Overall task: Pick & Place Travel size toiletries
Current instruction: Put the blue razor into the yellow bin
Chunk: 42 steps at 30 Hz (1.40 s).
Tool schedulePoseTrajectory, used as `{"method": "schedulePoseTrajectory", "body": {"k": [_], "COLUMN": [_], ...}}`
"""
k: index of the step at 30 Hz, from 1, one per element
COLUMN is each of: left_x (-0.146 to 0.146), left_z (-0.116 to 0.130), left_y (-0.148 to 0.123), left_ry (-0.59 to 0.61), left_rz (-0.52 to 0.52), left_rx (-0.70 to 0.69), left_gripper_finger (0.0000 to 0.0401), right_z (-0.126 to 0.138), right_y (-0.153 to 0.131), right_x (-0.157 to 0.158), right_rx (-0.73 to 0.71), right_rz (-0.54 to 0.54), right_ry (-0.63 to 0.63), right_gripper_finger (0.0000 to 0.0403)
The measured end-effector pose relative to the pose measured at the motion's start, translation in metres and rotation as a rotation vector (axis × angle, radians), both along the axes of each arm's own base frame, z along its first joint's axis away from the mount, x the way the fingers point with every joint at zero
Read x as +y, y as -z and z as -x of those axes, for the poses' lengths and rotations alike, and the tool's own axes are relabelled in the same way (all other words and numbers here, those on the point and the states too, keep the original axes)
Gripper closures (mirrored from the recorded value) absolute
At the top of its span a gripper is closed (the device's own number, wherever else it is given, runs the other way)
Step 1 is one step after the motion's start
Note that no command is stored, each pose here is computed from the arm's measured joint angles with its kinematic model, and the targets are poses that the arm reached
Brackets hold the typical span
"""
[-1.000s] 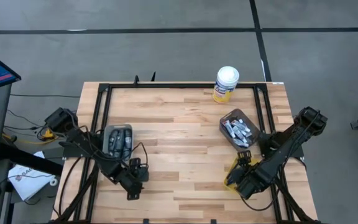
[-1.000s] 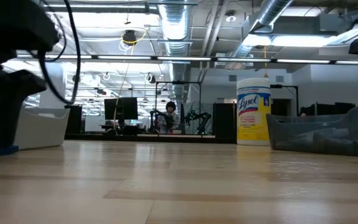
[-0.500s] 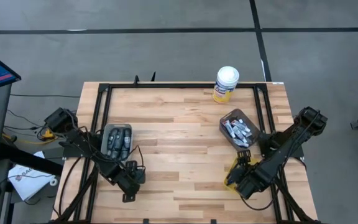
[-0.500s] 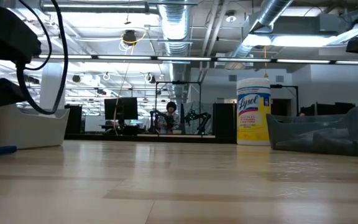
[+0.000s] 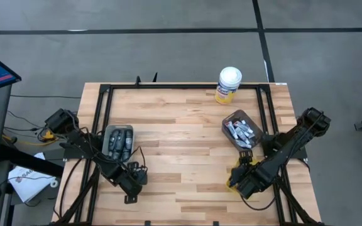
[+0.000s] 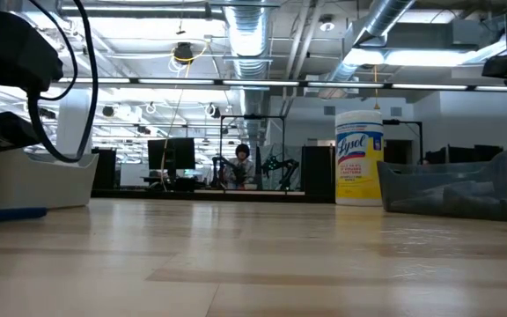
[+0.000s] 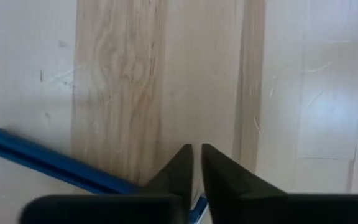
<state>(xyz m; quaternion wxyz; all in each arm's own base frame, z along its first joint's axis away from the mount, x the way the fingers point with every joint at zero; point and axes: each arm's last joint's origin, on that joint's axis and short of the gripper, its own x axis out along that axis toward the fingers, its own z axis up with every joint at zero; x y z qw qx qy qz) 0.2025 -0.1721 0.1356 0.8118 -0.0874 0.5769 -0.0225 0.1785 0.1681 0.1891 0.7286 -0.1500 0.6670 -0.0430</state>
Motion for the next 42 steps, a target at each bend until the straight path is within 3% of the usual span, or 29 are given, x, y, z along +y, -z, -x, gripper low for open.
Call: {"method": "schedulePoseTrajectory", "body": {"k": [3, 7, 12, 18, 22, 25, 28, 37, 42], "left_x": [0.0, -0.002, -0.004, 0.006, 0.031, 0.048, 0.058, 0.062, 0.068], "left_z": [0.0, -0.002, -0.023, -0.051, -0.056, -0.052, -0.049, -0.05, -0.053], "left_y": [0.0, -0.001, -0.017, -0.046, -0.044, -0.039, -0.037, -0.036, -0.033], "left_ry": [-0.001, -0.007, -0.082, -0.243, -0.342, -0.402, -0.473, -0.527, -0.632], "left_rz": [0.003, 0.023, 0.09, 0.004, -0.006, 0.03, 0.016, 0.043, 0.103], "left_rx": [-0.003, -0.024, -0.127, -0.311, -0.149, 0.023, 0.109, 0.126, 0.18], "left_gripper_finger": [0.0396, 0.0399, 0.04, 0.0399, 0.0394, 0.0371, 0.0333, 0.0206, 0.0193], "right_z": [0.0, 0.0, 0.0, -0.002, -0.004, -0.004, -0.004, -0.004, -0.005], "right_y": [0.0, 0.0, 0.0, 0.0, 0.0, 0.0, 0.0, 0.0, 0.0], "right_x": [0.0, 0.0, 0.0, 0.0, 0.0, 0.0, 0.0, 0.0, 0.0], "right_rx": [-0.002, -0.008, -0.012, -0.019, -0.028, -0.032, -0.032, -0.033, -0.052], "right_rz": [-0.001, -0.004, -0.007, -0.014, -0.023, -0.027, -0.027, -0.026, -0.007], "right_ry": [0.008, 0.029, 0.031, 0.038, 0.042, 0.042, 0.041, 0.041, 0.037], "right_gripper_finger": [0.0143, 0.0143, 0.0143, 0.0143, 0.0143, 0.0143, 0.0143, 0.0143, 0.0143]}}
